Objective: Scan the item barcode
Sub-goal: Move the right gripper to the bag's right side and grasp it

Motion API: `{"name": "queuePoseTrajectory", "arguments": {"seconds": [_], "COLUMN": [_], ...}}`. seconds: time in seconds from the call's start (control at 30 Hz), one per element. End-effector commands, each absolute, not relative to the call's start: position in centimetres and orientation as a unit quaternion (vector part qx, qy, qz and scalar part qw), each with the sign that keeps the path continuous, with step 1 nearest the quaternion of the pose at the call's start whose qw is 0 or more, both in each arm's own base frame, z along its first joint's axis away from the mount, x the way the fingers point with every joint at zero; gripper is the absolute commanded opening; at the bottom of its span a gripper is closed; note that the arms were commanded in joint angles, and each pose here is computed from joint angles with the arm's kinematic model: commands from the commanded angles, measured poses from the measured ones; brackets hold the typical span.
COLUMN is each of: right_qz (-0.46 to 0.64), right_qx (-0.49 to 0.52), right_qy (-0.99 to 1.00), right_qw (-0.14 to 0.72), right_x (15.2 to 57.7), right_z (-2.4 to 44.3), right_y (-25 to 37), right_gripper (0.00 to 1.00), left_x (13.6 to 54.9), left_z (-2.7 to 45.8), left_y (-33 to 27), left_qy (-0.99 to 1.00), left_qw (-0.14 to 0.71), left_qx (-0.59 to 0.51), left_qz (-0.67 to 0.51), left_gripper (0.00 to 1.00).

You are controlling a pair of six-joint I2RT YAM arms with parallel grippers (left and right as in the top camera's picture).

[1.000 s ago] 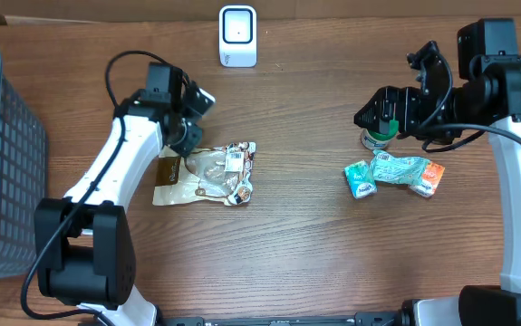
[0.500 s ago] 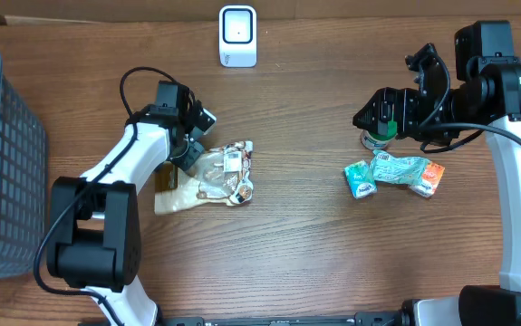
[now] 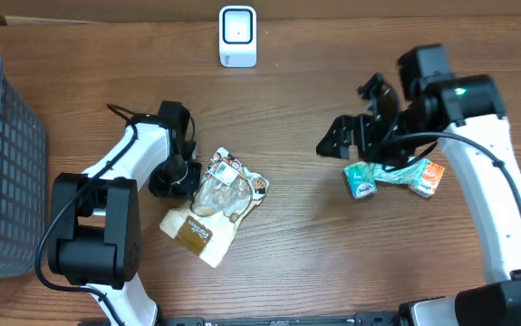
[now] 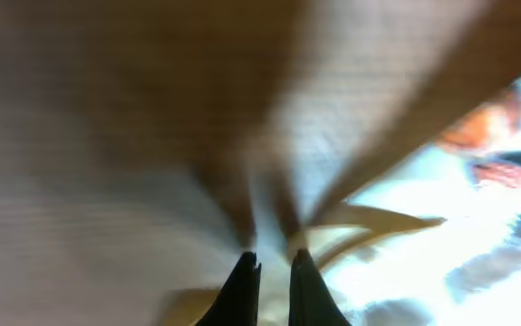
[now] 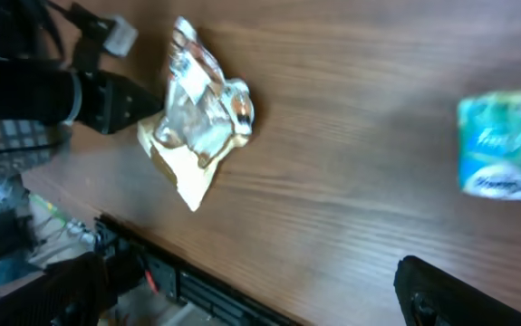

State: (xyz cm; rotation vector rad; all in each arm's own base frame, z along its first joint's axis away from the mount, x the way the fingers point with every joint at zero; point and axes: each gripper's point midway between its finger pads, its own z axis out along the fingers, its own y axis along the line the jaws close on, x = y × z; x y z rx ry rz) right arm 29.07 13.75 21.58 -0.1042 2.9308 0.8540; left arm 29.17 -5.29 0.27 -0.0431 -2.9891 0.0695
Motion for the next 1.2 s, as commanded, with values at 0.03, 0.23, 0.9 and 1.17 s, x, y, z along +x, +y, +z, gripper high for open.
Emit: {"name": "queuePoseTrajectory", "arguments": {"seconds": [0.03, 0.23, 0.9, 1.17], "right_qz": [0.280, 0.329, 0.342, 0.311], "right_qx": [0.019, -0.007, 0.089, 0.120], "right_qy": [0.960, 0.942, 0.934, 0.941], "right_qw": [-0.019, -0.065, -0.056, -0.065], "right_x": [27.4, 24.7, 21.9, 21.1], "right_z": [17.9, 13.6, 3.9, 0.6], "right_y": [14.8, 18.5, 26.8, 29.0], "right_gripper": [1.00, 0.86, 0.53, 0.47], "left_x": [27.7, 28.0, 33.7, 33.9], "left_z": [1.1, 1.9, 4.6, 3.9], "left_y": [-9.7, -11.7, -12.3, -10.5], "left_qy": [-0.980, -0.968, -0.964, -0.971], "left_qw": [0.123, 0.126, -0.013, -0.014], "left_qx": [0.071, 0.074, -0.156, -0.177], "left_qz": [0.142, 0.204, 0.216, 0.162], "left_gripper": [0.04, 0.04, 0.04, 0.04]}}
